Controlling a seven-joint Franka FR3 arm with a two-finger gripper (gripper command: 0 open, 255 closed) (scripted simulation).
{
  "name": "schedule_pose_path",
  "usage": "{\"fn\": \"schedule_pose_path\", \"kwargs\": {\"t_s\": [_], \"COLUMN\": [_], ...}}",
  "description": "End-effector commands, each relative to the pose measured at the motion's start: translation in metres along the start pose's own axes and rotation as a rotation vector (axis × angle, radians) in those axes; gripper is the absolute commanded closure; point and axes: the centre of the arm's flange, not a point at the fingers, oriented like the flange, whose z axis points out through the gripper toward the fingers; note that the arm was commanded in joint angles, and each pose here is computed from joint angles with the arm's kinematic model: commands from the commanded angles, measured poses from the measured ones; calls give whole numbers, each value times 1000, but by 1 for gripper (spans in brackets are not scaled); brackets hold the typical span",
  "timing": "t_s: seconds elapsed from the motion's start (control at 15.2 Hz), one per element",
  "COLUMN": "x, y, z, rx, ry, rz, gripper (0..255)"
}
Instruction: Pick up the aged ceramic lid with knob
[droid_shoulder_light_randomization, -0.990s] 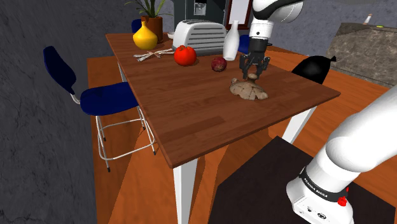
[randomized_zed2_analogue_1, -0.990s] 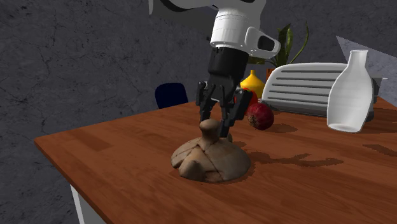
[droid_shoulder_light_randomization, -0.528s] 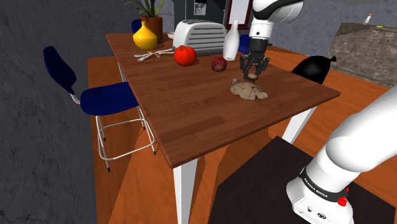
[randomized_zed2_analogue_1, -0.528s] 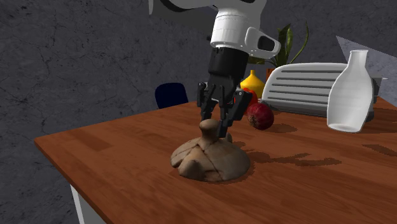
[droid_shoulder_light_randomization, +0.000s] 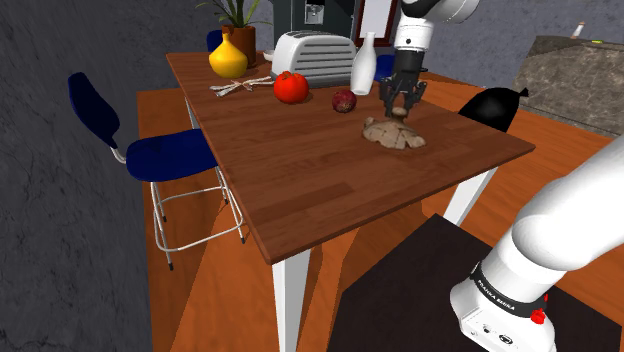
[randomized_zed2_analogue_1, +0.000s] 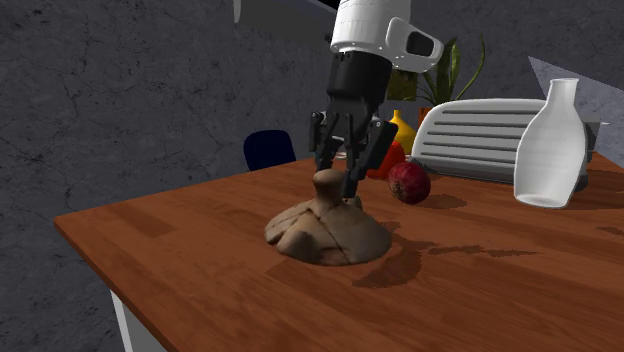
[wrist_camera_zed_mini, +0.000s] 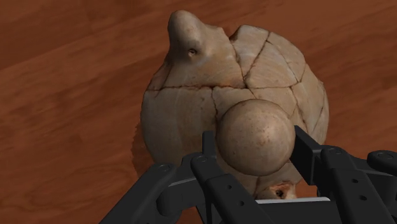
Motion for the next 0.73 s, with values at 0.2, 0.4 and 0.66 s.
{"fn": "schedule_pose_path", "kwargs": {"t_s": [0.2,0.4,0.66], "x": [-5,-8,-10], "y": [-1,-2,-3], "z": [-26,-41,-52], "rx": [0,0,0], "ry": [0,0,0], "rz": [0,0,0], "gripper": [255,255,255]}}
